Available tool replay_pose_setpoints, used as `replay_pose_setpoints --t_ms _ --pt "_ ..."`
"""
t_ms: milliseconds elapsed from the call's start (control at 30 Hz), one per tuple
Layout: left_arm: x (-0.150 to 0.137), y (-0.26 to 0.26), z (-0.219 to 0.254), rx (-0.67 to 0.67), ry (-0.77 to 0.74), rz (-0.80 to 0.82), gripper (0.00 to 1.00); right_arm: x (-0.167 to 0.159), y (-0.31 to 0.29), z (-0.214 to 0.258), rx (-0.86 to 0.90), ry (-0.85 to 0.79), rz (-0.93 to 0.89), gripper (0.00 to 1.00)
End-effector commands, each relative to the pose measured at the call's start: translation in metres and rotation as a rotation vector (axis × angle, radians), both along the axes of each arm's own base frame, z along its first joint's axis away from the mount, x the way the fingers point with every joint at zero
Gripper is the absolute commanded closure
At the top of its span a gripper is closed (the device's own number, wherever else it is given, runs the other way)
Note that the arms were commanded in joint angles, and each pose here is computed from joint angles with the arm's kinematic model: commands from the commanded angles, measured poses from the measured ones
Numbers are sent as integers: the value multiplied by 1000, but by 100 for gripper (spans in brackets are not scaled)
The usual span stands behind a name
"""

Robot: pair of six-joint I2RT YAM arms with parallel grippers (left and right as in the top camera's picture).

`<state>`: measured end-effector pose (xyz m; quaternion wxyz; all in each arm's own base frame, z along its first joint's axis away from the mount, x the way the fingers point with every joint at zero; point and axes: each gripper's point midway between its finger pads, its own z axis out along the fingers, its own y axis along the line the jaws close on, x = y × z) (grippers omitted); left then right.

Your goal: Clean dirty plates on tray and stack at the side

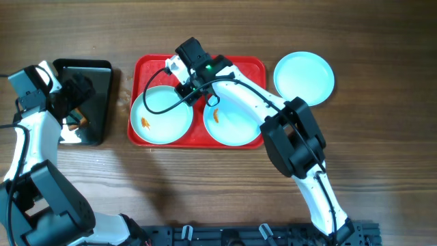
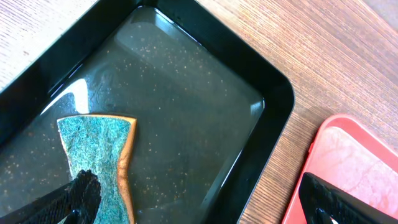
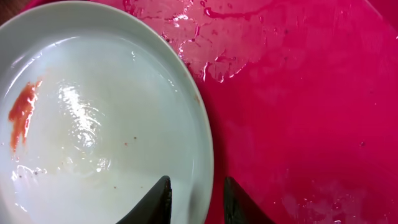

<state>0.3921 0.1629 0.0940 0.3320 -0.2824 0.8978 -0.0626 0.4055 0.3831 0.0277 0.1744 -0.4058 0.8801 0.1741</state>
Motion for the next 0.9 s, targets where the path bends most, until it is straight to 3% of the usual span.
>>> replay_pose_setpoints --t_ms 0,100,167,300,333,367,467,533,600,667,700,867 --pt "0 0 6 -9 -17 5 0 -6 -3 -36 -45 64 -30 72" --pt "0 1 6 -8 -17 5 0 -8 -5 -51 -60 95 -51 73" --pt "0 1 6 -8 -17 6 0 -7 -4 -50 -54 103 -83 96" --pt "-1 0 5 -12 -10 6 4 2 -19 -54 -114 105 -278 96" --pt "-1 0 5 -13 -10 5 9 -1 -20 -55 -114 134 -332 96" --pt "-2 -1 4 -15 -6 5 20 -6 -22 -57 -121 172 -385 96" --pt "-6 -3 1 -25 13 5 63 -22 -27 -61 -151 261 -512 96" --pt "-7 -3 0 -28 19 6 62 -31 -35 -64 -178 323 -612 96" --pt "-7 -3 0 -27 21 6 48 -36 -41 -65 -202 344 -649 96" --pt "-8 -2 0 -21 24 11 48 -33 -53 -66 -243 318 -725 96" --pt "-8 -2 0 -18 24 7 26 -31 -54 -67 -248 306 -728 96" --pt "-16 16 -10 160 104 -64 27 -29 -56 -67 -270 271 -612 96"
